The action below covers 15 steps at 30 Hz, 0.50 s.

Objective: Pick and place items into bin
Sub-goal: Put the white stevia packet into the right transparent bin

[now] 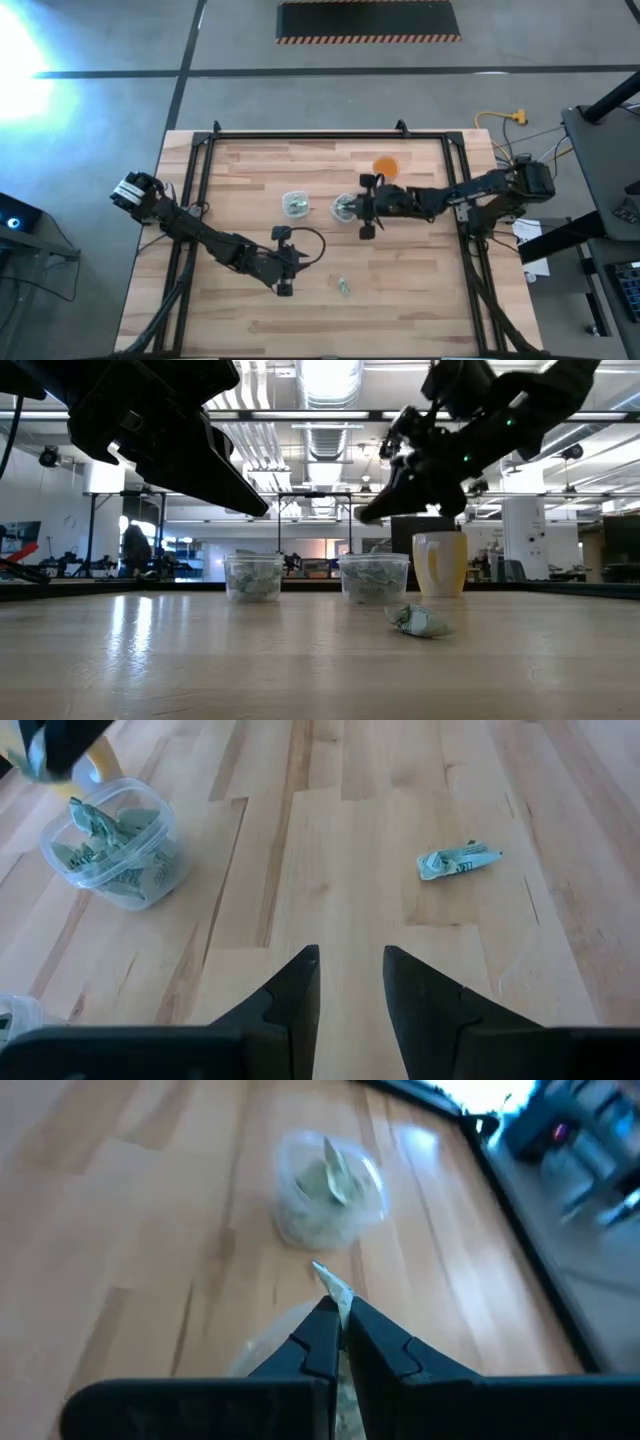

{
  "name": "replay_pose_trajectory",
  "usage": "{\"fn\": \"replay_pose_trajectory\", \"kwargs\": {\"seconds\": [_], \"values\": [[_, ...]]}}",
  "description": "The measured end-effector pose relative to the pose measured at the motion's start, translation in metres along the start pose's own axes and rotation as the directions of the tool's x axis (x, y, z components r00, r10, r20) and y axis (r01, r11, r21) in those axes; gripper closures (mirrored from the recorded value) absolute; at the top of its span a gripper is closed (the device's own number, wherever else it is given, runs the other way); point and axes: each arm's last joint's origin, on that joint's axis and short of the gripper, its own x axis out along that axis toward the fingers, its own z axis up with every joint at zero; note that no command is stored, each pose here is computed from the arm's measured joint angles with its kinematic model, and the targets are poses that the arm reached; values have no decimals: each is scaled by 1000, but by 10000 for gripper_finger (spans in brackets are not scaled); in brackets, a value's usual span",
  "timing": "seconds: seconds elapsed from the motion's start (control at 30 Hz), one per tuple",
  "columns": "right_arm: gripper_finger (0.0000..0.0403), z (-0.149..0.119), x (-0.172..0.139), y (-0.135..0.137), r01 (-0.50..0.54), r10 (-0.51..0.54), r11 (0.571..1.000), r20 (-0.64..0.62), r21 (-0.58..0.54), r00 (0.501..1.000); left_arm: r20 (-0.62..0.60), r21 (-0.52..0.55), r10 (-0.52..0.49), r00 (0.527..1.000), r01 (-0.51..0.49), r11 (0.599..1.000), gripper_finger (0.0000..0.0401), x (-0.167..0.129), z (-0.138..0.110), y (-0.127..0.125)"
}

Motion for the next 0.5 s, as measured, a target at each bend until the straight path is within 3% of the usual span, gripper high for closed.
{"fn": "replay_pose_trajectory", "kwargs": {"seconds": [0.2, 0.5], "values": [[390, -19, 14, -13, -3, 11, 992, -67, 126, 998, 0, 0, 0, 1000, 0, 1000, 305, 0, 0, 0], [390, -38, 31, -10, -5, 30, 987, -152, 163, 988, 7, -4, -2, 1000, 2, 1000, 305, 0, 1, 0]]}}
